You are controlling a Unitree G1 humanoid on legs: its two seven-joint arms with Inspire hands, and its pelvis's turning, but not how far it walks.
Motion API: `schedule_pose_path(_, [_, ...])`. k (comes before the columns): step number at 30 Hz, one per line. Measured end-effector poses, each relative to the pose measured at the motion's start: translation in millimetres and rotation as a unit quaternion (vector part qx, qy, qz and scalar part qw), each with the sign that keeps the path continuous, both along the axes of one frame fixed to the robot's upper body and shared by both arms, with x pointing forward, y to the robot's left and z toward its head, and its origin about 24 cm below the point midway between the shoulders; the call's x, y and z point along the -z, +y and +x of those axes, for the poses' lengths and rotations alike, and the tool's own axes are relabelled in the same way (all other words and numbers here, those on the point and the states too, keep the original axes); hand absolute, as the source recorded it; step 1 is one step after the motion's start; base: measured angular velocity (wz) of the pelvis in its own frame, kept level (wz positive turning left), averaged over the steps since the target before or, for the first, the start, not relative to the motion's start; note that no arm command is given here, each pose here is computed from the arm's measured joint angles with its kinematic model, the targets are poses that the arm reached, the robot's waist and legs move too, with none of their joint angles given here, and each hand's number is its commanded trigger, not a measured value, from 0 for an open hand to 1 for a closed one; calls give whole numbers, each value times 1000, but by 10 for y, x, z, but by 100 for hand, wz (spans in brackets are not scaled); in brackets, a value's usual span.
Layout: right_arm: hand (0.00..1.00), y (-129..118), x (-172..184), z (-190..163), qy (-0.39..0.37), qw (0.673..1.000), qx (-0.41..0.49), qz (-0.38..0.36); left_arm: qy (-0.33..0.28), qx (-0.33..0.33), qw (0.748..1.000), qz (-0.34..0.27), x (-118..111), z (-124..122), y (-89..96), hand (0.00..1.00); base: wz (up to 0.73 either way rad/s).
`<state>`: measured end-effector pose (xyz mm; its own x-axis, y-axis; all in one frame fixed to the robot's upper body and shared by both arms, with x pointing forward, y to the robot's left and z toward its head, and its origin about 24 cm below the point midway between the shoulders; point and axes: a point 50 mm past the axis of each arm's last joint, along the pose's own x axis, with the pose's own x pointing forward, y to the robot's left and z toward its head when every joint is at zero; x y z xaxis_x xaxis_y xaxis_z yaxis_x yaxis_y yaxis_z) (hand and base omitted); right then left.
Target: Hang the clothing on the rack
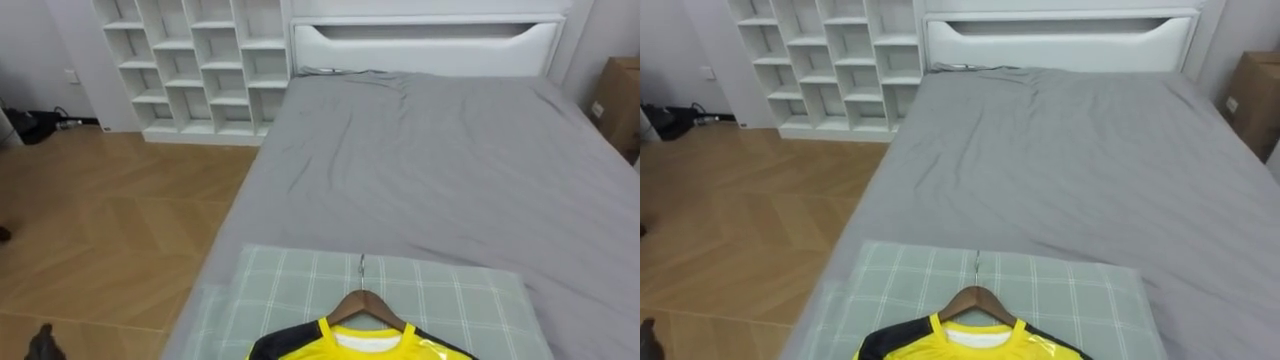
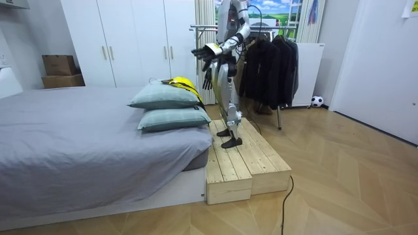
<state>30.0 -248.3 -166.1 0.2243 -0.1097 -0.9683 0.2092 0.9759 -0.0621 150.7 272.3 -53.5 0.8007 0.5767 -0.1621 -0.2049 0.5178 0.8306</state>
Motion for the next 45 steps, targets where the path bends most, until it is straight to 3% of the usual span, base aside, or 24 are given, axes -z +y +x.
schedule_pose_path(10, [0,-14,-3,17,1,1000,0,-2,18,94,994,48,13,144,-275,0,-1])
schedule_pose_path(24, [0,-9,0,-8,-1,1000,19,-12,24,129,987,89,-12,211,-331,0,-3])
schedule_pose_path(35, [0,-14,-4,13,3,1000,-12,-24,35,173,979,101,35,221,-496,0,0])
schedule_pose_path(45, [0,-41,-5,-59,20,999,-38,-32,57,172,977,113,62,207,-489,0,0])
